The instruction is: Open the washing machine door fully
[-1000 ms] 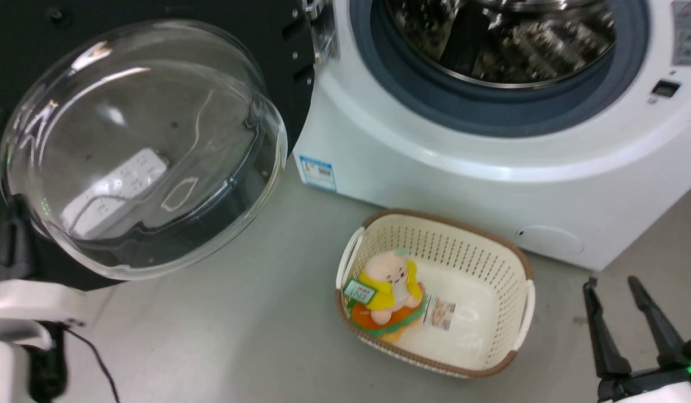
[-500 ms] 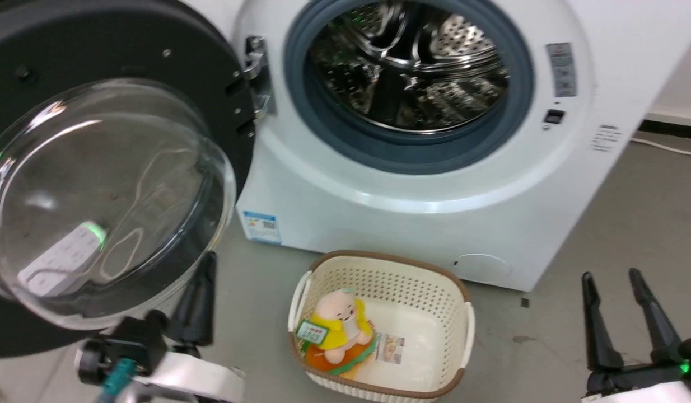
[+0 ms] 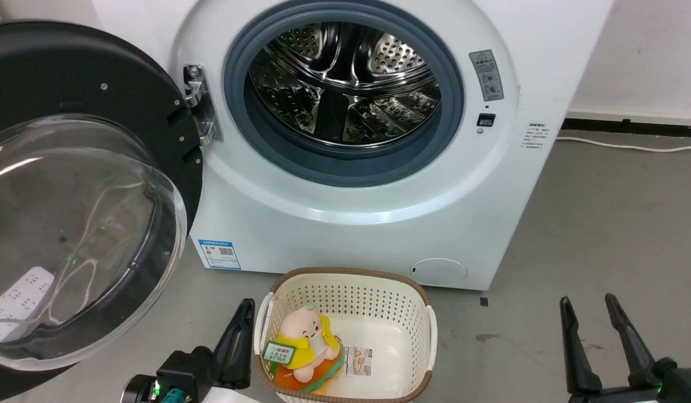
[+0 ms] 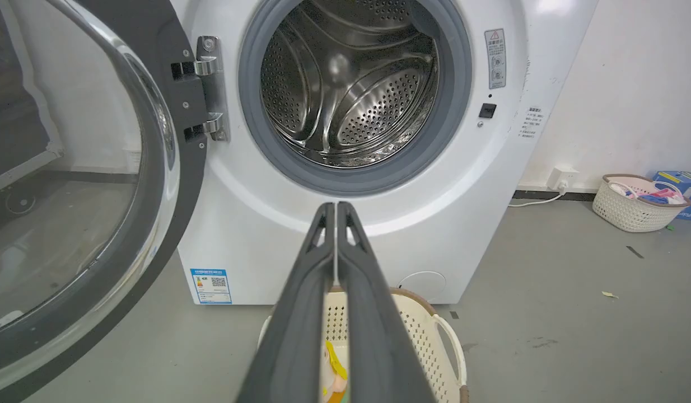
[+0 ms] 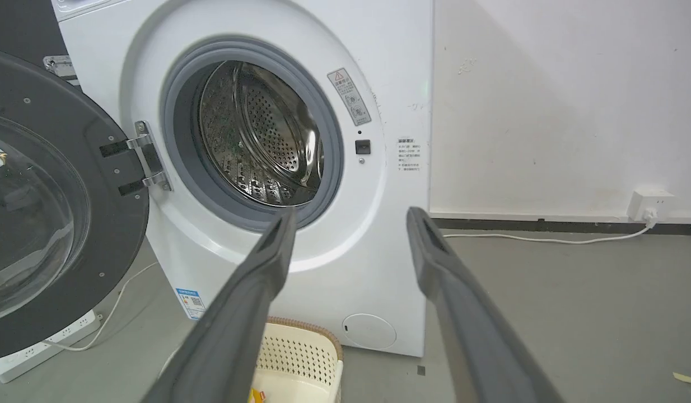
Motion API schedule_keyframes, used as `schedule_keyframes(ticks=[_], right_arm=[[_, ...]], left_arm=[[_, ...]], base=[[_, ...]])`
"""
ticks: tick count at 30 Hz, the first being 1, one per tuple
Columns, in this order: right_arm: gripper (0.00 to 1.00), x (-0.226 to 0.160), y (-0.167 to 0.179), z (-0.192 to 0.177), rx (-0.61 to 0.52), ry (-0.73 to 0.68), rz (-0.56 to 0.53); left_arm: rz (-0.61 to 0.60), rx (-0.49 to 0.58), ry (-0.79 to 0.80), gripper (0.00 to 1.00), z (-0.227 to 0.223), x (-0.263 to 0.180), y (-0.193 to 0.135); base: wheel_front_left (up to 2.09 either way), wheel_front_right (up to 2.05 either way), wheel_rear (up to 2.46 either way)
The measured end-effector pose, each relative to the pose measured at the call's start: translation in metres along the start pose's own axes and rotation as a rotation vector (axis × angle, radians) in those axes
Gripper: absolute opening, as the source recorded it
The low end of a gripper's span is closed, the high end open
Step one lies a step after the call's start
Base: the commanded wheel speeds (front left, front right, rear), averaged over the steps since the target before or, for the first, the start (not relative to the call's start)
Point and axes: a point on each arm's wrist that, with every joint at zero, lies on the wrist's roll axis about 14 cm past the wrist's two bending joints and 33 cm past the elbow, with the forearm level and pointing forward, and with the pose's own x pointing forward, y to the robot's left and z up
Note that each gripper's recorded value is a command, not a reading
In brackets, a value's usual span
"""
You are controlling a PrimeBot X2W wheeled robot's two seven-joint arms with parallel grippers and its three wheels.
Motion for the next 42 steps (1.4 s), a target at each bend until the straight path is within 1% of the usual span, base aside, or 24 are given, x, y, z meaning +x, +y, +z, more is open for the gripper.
schedule_keyframes(ticks=[1,18,36,37,42], right_arm=[[1.0,-0.001,-0.001,-0.001,0.001,0.003,-0.004],[1.0,-0.013,-0.006,-0.03,0.028,0.096,-0.033],[1.0,-0.013,-0.008,-0.03,0.035,0.097,-0.044],[0.0,-0.013,-0.008,-0.031,0.036,0.097,-0.044],[0.0,-0.013,-0.008,-0.031,0.036,0.098,-0.043]], left_arm=[[-0.003,0.007,-0.001,1.0,0.0,0.0,-0.001],[0.0,0.041,0.009,1.0,-0.005,-0.008,-0.006],[-0.003,0.053,0.007,1.0,-0.005,-0.007,-0.003],[-0.006,0.051,0.007,0.0,-0.005,-0.007,-0.004],[-0.009,0.052,0.007,0.0,-0.005,-0.007,-0.004]], base=[[0.0,0.0,0.0],[0.0,0.0,0.0],[0.0,0.0,0.0],[0.0,0.0,0.0],[0.0,0.0,0.0]])
